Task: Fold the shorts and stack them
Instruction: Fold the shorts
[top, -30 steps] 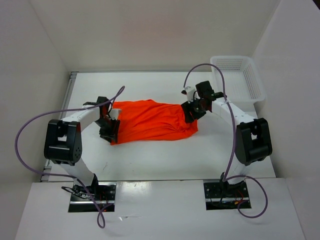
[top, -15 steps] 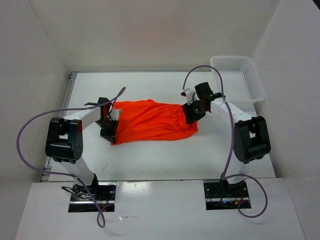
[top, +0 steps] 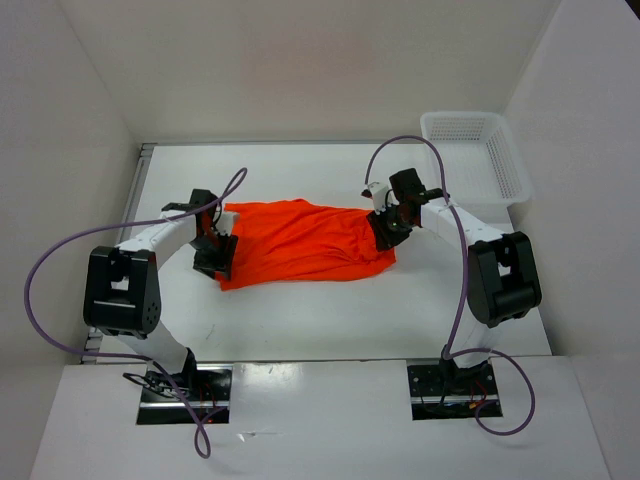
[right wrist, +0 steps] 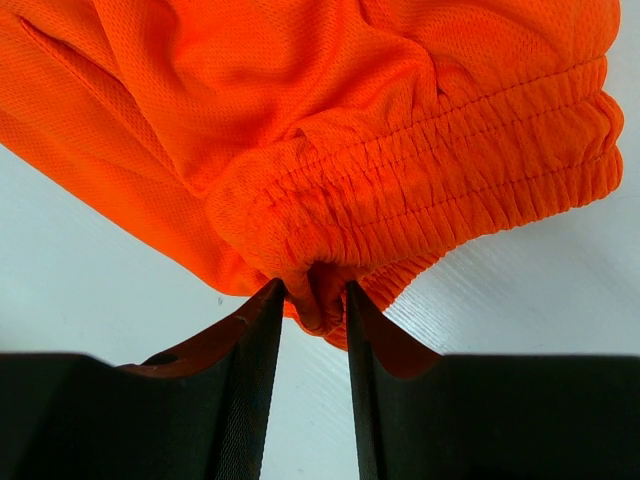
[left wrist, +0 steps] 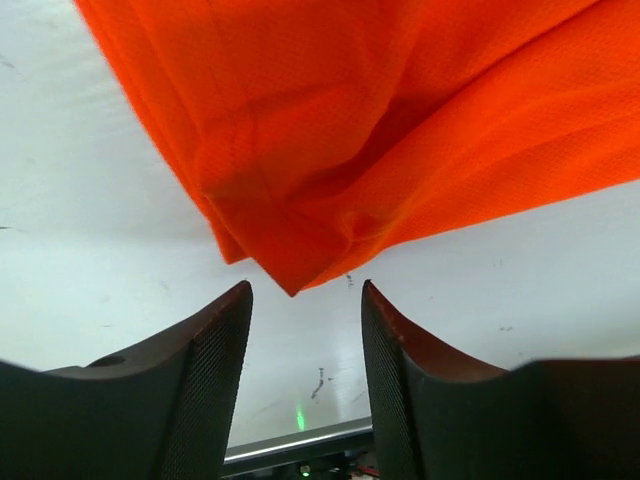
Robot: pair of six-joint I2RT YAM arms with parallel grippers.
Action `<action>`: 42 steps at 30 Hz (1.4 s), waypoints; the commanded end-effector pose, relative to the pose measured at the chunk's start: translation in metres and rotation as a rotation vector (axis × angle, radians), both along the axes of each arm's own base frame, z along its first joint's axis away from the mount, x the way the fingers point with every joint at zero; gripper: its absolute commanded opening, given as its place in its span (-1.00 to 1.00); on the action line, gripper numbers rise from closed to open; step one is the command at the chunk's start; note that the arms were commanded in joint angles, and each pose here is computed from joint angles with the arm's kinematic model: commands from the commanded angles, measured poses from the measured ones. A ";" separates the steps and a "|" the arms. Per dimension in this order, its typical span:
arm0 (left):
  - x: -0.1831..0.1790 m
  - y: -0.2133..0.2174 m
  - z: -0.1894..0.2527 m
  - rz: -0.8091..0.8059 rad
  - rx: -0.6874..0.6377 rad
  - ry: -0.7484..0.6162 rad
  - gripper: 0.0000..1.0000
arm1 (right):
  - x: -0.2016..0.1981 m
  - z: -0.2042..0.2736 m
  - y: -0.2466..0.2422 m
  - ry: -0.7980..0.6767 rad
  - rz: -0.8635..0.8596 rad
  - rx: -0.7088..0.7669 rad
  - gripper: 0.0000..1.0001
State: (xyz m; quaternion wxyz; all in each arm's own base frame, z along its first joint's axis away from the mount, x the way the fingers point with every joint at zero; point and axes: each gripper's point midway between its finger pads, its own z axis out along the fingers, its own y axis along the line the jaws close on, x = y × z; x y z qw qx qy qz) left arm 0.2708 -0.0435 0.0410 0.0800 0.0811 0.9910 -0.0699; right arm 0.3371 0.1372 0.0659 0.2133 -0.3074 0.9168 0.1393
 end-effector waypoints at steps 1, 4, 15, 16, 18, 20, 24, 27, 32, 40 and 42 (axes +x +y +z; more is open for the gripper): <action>-0.022 -0.012 -0.009 -0.011 -0.076 0.103 0.11 | 0.006 0.002 -0.002 -0.033 0.010 0.000 -0.26; -0.025 -0.012 -0.015 -0.010 -0.074 0.130 0.12 | 0.006 0.002 -0.002 -0.033 0.010 0.000 -0.26; -0.019 -0.021 -0.031 -0.010 -0.118 0.191 -0.70 | 0.010 0.003 -0.004 -0.053 0.022 -0.012 -0.51; -0.018 -0.021 -0.031 -0.010 -0.118 0.191 -0.92 | 0.010 0.003 -0.004 -0.053 0.022 -0.012 -0.57; -0.011 -0.018 -0.024 -0.011 -0.100 0.151 -1.00 | 0.010 0.002 -0.006 -0.059 0.027 -0.024 -0.79; -0.006 -0.011 -0.011 -0.008 -0.061 0.122 -1.00 | 0.011 0.002 -0.006 -0.063 0.036 -0.028 -0.94; 0.021 0.001 0.024 0.000 0.009 -0.002 -1.00 | 0.018 0.014 -0.002 -0.095 0.083 -0.019 -1.00; 0.048 0.010 0.051 0.014 0.062 -0.110 -1.00 | 0.021 0.026 0.003 -0.104 0.132 -0.004 -1.00; 0.099 0.024 0.084 0.053 0.146 -0.312 -1.00 | 0.039 0.060 0.000 -0.132 0.159 0.060 -1.00; 0.152 0.039 0.144 0.117 0.222 -0.539 -1.00 | 0.041 0.073 -0.015 -0.134 0.167 0.093 -1.00; 0.135 0.038 0.132 0.106 0.191 -0.487 -1.00 | 0.024 0.065 -0.017 -0.097 0.199 0.089 -1.00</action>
